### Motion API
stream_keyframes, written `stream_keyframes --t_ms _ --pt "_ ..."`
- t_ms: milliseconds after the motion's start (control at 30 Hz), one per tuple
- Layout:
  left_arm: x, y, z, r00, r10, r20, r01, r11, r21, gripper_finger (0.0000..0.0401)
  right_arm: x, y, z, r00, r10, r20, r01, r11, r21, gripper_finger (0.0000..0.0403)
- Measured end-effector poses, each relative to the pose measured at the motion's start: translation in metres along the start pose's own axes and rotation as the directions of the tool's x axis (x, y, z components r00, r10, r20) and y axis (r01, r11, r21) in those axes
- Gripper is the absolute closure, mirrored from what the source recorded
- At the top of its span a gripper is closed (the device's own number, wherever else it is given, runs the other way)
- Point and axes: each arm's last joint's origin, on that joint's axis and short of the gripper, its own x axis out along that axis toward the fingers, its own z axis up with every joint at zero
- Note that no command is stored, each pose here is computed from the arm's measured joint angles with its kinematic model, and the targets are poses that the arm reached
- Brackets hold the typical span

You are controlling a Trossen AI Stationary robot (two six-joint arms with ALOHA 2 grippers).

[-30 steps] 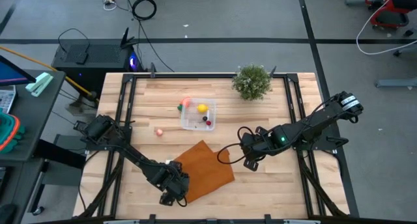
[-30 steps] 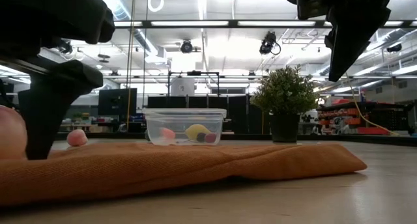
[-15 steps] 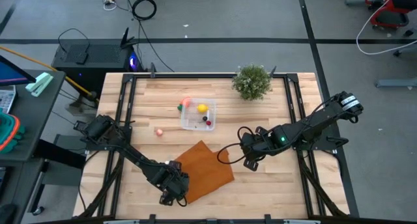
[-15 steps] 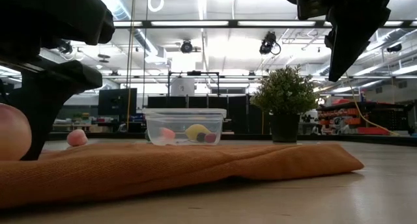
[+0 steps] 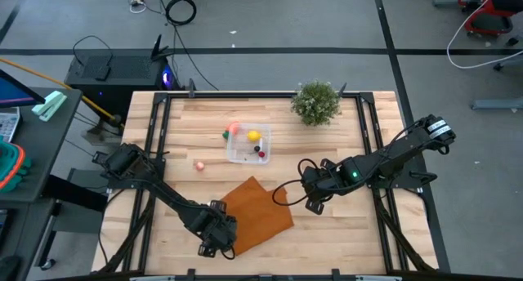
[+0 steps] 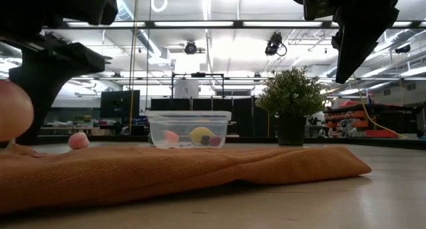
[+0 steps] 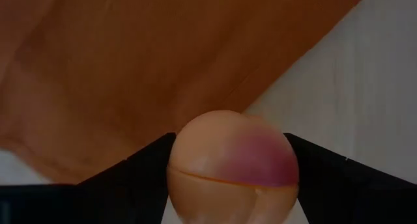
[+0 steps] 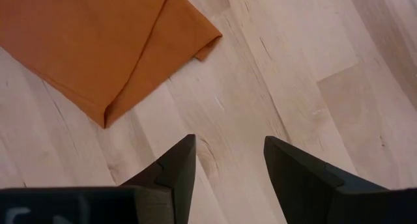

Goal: Pick and placing Produce into tupperware
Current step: Put the bottom pink peach into the transparent bin

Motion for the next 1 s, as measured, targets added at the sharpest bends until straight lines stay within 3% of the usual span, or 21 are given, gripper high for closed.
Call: stream_keyframes --t_ms 200,567,1000 --pt "0.000 0.013 -0.002 0.997 0.040 -0.070 -0.040 0.999 0.003 0.0122 0.000 0.000 0.000 1.000 0.000 0.000 0.000 1.000 0.002 0.0251" --pt "-0.017 0.053 0.012 0.999 0.052 -0.018 -0.052 0.997 -0.049 0.0122 0.000 0.000 -0.001 1.000 0.011 -0.018 -0.011 1.000 0.005 0.0251" --pt "-0.058 0.134 0.024 0.983 0.142 0.113 -0.127 0.984 -0.127 0.0129 0.000 0.000 -0.001 1.000 0.008 -0.019 -0.007 1.000 0.019 0.0251"
